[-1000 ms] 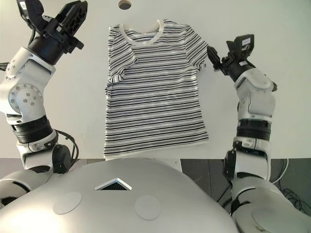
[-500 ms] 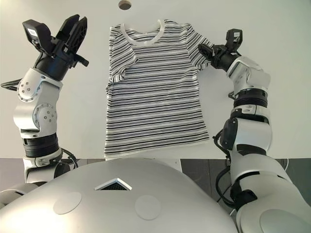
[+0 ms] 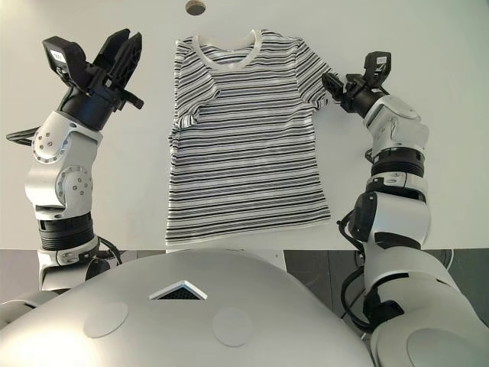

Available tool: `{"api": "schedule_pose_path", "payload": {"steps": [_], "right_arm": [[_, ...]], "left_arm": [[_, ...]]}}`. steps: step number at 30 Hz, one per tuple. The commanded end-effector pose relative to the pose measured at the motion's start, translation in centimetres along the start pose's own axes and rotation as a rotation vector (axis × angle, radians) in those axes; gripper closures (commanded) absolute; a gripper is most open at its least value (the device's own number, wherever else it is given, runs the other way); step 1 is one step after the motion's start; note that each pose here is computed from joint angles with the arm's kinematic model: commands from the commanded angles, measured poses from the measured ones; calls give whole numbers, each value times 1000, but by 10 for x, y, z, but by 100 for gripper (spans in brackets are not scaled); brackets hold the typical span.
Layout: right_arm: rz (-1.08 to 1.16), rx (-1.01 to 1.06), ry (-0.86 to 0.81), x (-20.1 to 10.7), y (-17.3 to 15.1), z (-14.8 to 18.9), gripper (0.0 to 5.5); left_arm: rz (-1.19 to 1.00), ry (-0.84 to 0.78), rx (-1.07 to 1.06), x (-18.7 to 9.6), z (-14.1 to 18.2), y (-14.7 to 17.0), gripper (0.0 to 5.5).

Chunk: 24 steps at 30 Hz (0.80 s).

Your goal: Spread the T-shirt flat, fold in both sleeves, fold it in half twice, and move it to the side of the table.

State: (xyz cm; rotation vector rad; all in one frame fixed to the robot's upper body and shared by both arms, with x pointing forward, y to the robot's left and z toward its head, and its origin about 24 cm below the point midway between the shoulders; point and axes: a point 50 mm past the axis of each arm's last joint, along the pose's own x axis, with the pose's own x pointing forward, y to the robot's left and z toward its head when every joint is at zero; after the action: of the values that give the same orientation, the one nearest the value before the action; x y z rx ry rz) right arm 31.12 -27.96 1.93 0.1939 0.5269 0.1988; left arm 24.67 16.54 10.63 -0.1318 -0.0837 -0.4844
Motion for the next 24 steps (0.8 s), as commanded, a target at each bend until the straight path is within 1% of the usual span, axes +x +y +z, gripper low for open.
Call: {"api": "schedule_pose_path", "payload": {"steps": [1,3,7,21,22,24], "right_arm": [[-18,-14,43,-1,-2,-10,178],[-12,-21,47,0,-1,-11,205],[-1,-35,53,1,1,-12,291],[21,-47,49,3,6,-13,536],[23,-48,48,3,7,-13,549],[28,-53,47,3,8,-13,549]], "left_arm": [[0,-3,24,0,2,0,438],[1,-3,25,0,2,-1,433],[2,-3,25,-1,2,-2,433],[2,8,22,0,0,-2,433],[1,8,22,0,0,-2,433],[1,11,21,0,-1,-2,433]]}}
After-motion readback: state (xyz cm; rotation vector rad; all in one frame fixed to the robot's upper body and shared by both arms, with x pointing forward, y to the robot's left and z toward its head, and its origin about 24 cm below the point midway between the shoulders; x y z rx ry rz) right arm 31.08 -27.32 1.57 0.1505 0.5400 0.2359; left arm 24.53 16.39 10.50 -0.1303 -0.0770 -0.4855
